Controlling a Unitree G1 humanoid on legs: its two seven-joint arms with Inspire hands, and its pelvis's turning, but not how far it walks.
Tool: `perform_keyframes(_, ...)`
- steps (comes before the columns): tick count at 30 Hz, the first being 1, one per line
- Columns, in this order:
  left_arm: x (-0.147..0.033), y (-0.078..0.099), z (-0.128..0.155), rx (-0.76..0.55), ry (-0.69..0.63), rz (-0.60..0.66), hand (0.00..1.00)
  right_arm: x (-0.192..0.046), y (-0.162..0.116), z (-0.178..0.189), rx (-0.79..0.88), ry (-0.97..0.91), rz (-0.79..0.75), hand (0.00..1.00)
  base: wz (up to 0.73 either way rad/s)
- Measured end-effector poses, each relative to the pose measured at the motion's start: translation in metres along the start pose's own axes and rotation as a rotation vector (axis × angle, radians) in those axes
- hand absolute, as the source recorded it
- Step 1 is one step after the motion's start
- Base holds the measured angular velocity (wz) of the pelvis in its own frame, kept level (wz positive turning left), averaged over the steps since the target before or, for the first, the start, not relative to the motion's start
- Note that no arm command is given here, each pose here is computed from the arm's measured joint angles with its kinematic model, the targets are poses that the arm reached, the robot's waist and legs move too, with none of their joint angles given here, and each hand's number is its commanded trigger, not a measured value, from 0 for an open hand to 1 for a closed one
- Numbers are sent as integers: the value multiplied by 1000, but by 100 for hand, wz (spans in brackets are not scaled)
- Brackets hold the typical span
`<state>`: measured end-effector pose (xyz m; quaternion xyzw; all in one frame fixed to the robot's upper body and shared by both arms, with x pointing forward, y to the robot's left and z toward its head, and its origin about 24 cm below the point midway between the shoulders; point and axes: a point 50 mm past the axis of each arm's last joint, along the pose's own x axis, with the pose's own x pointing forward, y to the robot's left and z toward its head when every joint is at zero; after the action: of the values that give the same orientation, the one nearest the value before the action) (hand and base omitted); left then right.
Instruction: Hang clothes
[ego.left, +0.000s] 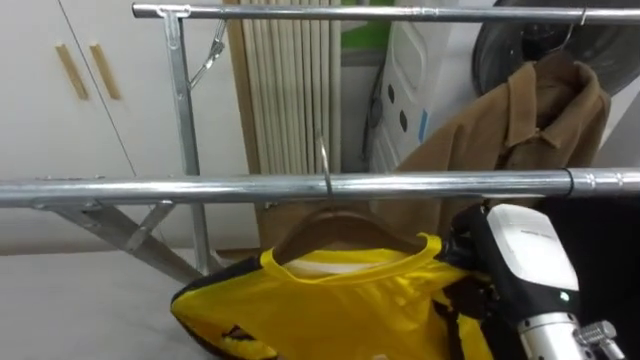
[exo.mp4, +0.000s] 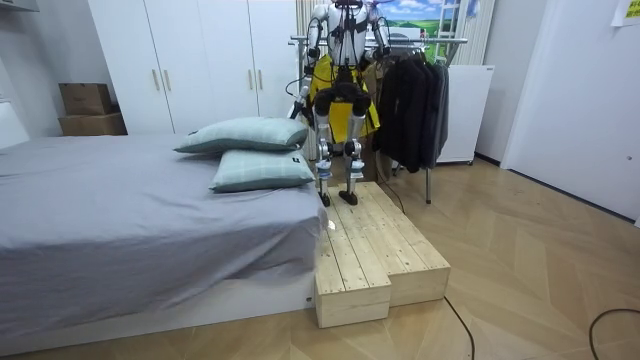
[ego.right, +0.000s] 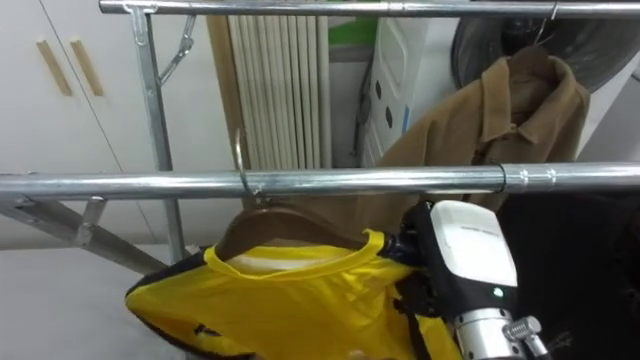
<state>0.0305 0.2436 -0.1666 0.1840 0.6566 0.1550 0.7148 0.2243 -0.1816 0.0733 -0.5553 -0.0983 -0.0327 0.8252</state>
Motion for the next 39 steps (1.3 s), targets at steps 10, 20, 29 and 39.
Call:
perform_keyframes(10, 0, 1, -9, 2, 16, 0, 0, 5, -3, 3, 54, -6, -23, 100, -2)
perform_keyframes(20, 1, 5, -13, -11, 30, 12, 0, 9, -2, 9, 93, -6, -44, 100, 0)
perform_keyframes(29, 1, 5, -18, -9, 42, 14, 0, 8, 4, 7, 106, 17, -25, 100, 0)
perform_keyframes(39, 0, 2, -20, -9, 46, 20, 0, 8, 8, 9, 128, 28, -21, 100, 0)
